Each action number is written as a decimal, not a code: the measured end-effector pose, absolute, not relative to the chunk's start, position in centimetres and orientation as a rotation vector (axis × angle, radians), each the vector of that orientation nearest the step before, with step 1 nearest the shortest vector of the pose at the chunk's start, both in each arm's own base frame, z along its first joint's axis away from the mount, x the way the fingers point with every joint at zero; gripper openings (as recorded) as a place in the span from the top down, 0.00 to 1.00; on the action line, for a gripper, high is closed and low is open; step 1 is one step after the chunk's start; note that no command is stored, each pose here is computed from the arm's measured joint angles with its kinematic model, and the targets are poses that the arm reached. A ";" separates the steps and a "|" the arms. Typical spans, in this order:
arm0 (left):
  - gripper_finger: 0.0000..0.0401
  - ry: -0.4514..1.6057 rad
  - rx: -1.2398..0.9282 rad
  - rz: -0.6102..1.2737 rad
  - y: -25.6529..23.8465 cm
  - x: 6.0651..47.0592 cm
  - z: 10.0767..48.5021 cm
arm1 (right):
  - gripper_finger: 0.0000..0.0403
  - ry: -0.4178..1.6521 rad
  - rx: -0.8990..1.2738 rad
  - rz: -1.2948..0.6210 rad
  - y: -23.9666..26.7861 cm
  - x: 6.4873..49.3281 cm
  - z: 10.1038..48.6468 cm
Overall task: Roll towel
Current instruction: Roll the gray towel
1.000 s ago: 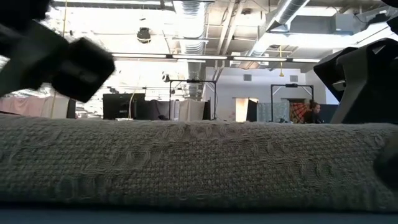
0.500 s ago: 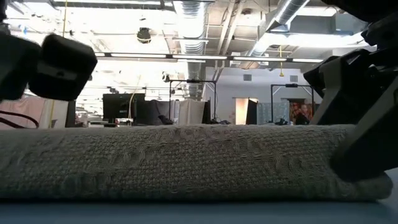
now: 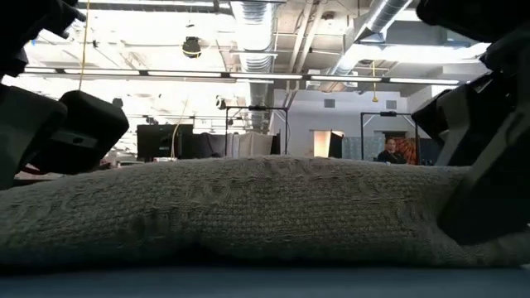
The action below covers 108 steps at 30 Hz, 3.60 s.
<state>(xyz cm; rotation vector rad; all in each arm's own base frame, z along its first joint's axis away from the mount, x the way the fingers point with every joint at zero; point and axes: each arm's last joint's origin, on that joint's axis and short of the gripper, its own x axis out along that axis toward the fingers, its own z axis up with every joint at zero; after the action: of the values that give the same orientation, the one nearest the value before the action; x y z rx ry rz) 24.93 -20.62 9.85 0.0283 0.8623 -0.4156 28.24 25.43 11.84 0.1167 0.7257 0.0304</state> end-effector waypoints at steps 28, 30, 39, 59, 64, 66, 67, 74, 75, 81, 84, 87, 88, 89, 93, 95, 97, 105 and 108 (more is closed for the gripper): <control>0.84 0.929 -0.618 -0.772 -14.6 23.1 9.6 | 0.86 0.992 0.936 -0.034 21.9 31.3 12.7; 0.82 0.951 -0.633 -0.806 -14.1 23.1 10.1 | 0.86 1.008 0.948 -0.045 21.6 31.4 12.7; 0.83 0.629 -0.316 -0.746 -14.1 21.9 15.3 | 0.86 1.018 0.991 -0.068 20.5 32.0 12.6; 0.61 0.768 0.185 -0.515 -21.7 22.0 18.8 | 0.86 0.996 0.921 -0.023 20.0 32.5 12.5; 0.57 0.772 0.080 -0.483 -22.4 22.7 17.7 | 0.86 0.986 0.908 -0.022 19.9 32.5 12.5; 0.57 0.772 0.047 -0.483 -22.6 22.9 17.4 | 0.86 0.984 0.903 -0.019 19.9 32.5 12.5; 0.57 0.765 0.030 -0.491 -22.8 22.9 17.5 | 0.86 0.983 0.901 -0.017 19.9 32.5 12.6; 0.57 0.669 0.020 -0.443 -24.6 21.6 17.9 | 0.86 0.940 0.867 -0.048 20.2 32.4 12.6; 0.57 0.655 0.013 -0.416 -24.9 21.3 17.8 | 0.86 0.936 0.864 -0.051 20.2 32.3 12.6; 0.57 0.566 0.043 -0.282 -26.9 20.4 15.8 | 0.86 0.927 0.858 -0.042 20.0 32.5 12.6; 0.57 0.556 0.037 -0.276 -27.4 20.7 14.6 | 0.86 0.925 0.855 -0.031 19.9 32.7 12.7; 0.57 0.546 0.043 -0.214 -27.2 21.0 14.0 | 0.86 0.922 0.845 -0.027 19.9 32.7 12.7; 0.57 0.542 0.045 -0.200 -27.1 21.0 13.9 | 0.86 0.920 0.839 -0.023 19.8 32.7 12.7; 0.57 0.534 0.051 -0.186 -27.1 21.1 13.9 | 0.86 0.920 0.835 -0.022 19.8 32.7 12.7; 0.57 0.515 0.087 -0.162 -27.0 21.1 14.0 | 0.86 0.918 0.828 -0.018 19.8 32.8 12.7; 0.57 0.513 0.088 -0.159 -27.0 21.1 14.0 | 0.86 0.917 0.829 -0.019 19.7 32.8 12.7; 0.57 0.529 0.080 -0.169 -26.9 21.1 13.9 | 0.86 0.916 0.828 -0.018 19.8 32.8 12.7; 0.57 0.637 0.060 -0.132 -26.3 20.6 13.0 | 0.86 0.915 0.827 -0.017 19.8 32.8 12.7; 0.57 0.656 0.053 -0.149 -26.3 20.6 12.9 | 0.86 0.913 0.827 -0.020 19.8 32.8 12.7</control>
<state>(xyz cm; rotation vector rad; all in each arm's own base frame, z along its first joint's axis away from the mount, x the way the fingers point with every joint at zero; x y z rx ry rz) 20.56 -26.35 12.88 0.0533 0.6556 -0.1486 32.81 19.77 12.70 0.8267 0.9129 -0.0202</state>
